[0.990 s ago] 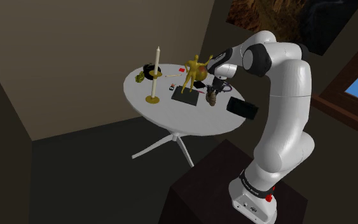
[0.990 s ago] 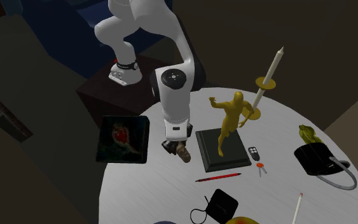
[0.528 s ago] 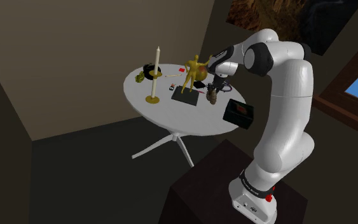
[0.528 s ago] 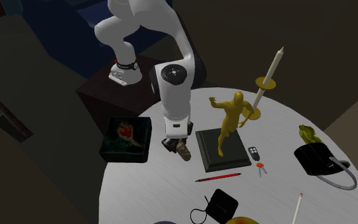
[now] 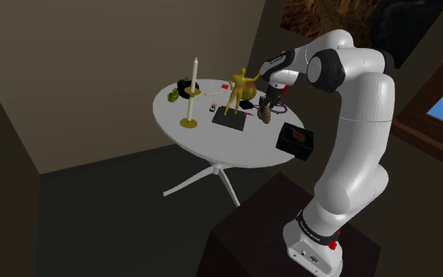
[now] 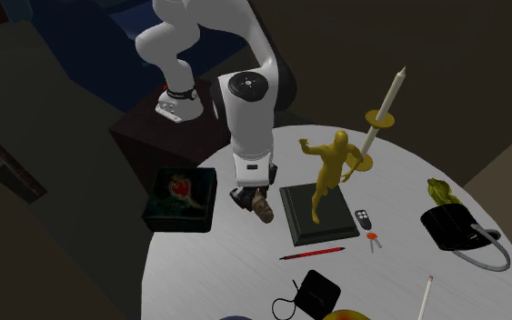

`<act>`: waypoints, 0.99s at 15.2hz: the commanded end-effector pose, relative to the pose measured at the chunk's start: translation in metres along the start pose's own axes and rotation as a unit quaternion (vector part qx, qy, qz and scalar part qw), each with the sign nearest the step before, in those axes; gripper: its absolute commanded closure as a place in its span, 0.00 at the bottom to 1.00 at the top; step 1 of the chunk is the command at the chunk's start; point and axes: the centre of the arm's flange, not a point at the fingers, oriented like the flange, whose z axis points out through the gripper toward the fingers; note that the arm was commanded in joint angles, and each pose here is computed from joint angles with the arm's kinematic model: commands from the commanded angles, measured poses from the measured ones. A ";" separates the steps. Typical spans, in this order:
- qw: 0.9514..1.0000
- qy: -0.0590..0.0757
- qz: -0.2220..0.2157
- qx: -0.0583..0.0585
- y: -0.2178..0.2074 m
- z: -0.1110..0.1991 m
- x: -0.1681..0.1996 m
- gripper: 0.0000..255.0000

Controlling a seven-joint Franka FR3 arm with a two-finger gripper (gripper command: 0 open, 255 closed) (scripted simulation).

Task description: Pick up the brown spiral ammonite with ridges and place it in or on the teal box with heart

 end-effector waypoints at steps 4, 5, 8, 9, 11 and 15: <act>1.000 0.000 0.000 0.000 0.001 -0.027 0.002 1.00; 1.000 0.000 0.000 0.000 0.001 -0.032 0.002 1.00; 1.000 0.000 0.000 0.000 0.002 -0.048 0.003 1.00; 1.000 0.000 0.000 0.000 0.002 -0.053 0.004 1.00; 1.000 0.000 0.000 0.000 0.002 -0.064 0.004 1.00; 1.000 0.000 0.000 0.000 0.003 -0.085 0.006 1.00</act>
